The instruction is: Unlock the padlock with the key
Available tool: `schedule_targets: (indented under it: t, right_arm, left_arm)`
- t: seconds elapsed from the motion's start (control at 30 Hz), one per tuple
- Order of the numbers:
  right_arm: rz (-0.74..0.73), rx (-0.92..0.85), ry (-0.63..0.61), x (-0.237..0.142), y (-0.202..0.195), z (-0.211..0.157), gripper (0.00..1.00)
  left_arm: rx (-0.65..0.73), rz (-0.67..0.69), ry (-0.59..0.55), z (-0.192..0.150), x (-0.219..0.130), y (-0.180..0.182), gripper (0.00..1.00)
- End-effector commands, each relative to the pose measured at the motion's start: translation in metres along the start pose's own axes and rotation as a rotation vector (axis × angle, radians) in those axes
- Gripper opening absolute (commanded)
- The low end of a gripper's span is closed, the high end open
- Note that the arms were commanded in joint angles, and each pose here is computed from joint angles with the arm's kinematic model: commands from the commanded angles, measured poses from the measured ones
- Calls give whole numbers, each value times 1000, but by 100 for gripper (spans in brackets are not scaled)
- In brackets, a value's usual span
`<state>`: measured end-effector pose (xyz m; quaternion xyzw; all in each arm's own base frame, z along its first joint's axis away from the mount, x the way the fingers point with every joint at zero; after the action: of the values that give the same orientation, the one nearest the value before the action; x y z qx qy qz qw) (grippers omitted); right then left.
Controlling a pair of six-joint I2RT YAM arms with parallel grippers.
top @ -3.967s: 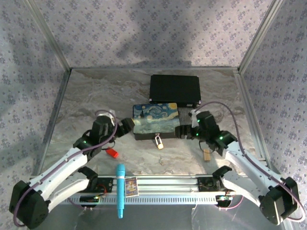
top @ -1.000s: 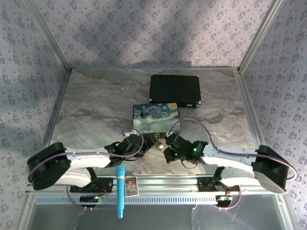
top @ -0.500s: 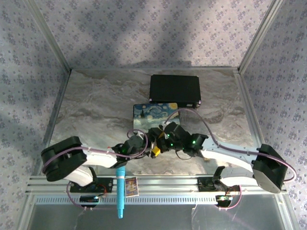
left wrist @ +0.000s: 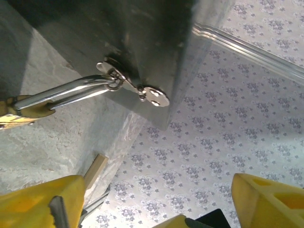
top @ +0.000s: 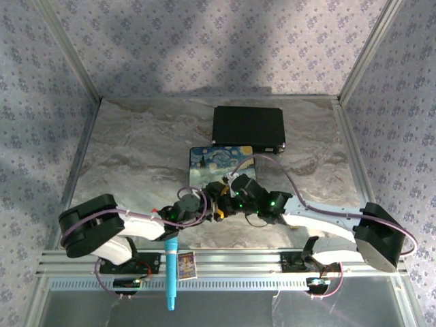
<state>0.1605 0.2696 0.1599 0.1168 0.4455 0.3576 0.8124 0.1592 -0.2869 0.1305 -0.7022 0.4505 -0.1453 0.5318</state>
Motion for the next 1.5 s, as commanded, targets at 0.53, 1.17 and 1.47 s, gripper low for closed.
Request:
schedule_targets:
  t: [0.53,1.17,1.47]
  right_arm:
    - [76,96,-87,-21,-6,6,0]
    - [260,197,-251,-52,-15,52,87]
    - [681,263,-354,-69,21,112,75]
  left_arm:
    - [46,86,-69,11,-10,13,22]
    - [573,96,-261,18,-40,-53,0]
    - [795,-222,-302,8,-74,-122,0]
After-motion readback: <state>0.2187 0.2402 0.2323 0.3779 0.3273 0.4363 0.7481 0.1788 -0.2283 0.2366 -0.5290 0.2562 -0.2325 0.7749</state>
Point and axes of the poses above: each hand's point on the last joint's axis, 136 mm out from that joint toward the fingers, its own x axis out along the fingers, its own y axis along the line the jaws close on, z = x × y, the point moved 6 cm from there along -x, back along the fingers, and after that the axes turned 1 degree about x, right-handed, at the moved point
